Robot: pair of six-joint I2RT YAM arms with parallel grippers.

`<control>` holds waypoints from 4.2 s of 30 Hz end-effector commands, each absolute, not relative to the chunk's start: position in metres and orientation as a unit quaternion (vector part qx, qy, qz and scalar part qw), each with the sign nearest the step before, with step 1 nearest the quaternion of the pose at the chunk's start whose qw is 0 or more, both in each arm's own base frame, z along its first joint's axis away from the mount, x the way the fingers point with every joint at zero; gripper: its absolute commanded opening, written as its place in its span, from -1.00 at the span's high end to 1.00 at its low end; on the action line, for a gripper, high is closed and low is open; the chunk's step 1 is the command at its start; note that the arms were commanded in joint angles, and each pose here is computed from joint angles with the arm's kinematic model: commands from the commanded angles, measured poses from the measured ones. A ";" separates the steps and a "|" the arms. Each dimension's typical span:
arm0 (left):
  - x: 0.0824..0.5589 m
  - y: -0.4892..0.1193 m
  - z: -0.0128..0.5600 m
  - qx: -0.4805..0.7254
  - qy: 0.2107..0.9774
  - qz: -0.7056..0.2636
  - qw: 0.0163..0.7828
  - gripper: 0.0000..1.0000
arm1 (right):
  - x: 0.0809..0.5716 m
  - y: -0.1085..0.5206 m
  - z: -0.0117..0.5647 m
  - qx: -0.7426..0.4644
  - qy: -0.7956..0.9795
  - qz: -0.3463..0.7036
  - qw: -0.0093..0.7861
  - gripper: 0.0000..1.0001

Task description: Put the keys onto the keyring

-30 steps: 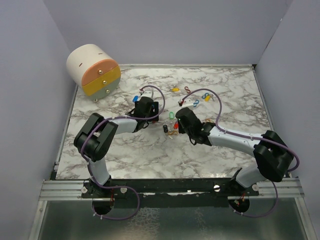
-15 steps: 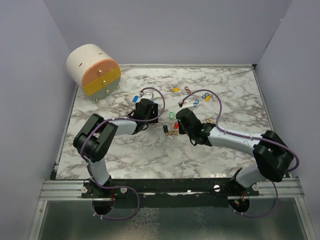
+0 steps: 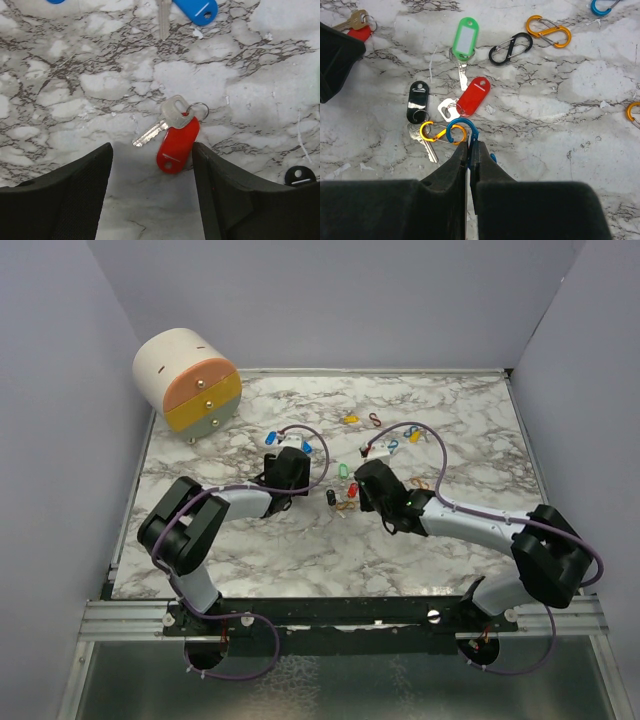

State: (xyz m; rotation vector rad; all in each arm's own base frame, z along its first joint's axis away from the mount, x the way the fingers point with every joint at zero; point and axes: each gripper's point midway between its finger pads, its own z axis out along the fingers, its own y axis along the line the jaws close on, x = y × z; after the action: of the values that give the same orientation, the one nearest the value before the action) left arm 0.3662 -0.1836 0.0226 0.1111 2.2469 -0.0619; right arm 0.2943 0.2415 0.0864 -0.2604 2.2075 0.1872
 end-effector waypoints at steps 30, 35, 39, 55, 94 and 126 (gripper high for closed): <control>0.389 -0.224 0.028 0.133 0.886 -0.052 0.442 -0.18 | 0.297 0.244 0.097 -0.096 0.879 0.096 0.457 0.99; 0.385 -0.222 0.023 0.130 0.889 -0.052 0.437 0.24 | 0.298 0.245 0.097 -0.096 0.879 0.097 0.457 0.98; 0.382 -0.220 0.022 0.127 0.890 -0.052 0.436 0.44 | 0.299 0.245 0.096 -0.096 0.879 0.097 0.457 0.99; 0.376 -0.217 0.047 0.119 0.879 -0.066 0.457 0.87 | 0.297 0.243 0.096 -0.094 0.879 0.099 0.457 0.99; 0.378 -0.219 0.027 0.123 0.888 -0.064 0.438 0.09 | 0.296 0.239 0.096 -0.090 0.879 0.098 0.458 0.98; 0.375 -0.221 0.072 0.111 0.869 -0.094 0.473 0.78 | 0.297 0.241 0.097 -0.093 0.877 0.101 0.460 0.98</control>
State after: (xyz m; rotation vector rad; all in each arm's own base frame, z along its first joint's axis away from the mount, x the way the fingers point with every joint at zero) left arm 0.3738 -0.2140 0.0337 0.2973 2.2020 -0.1465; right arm 0.2934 0.2360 0.0872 -0.2441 2.1975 0.2038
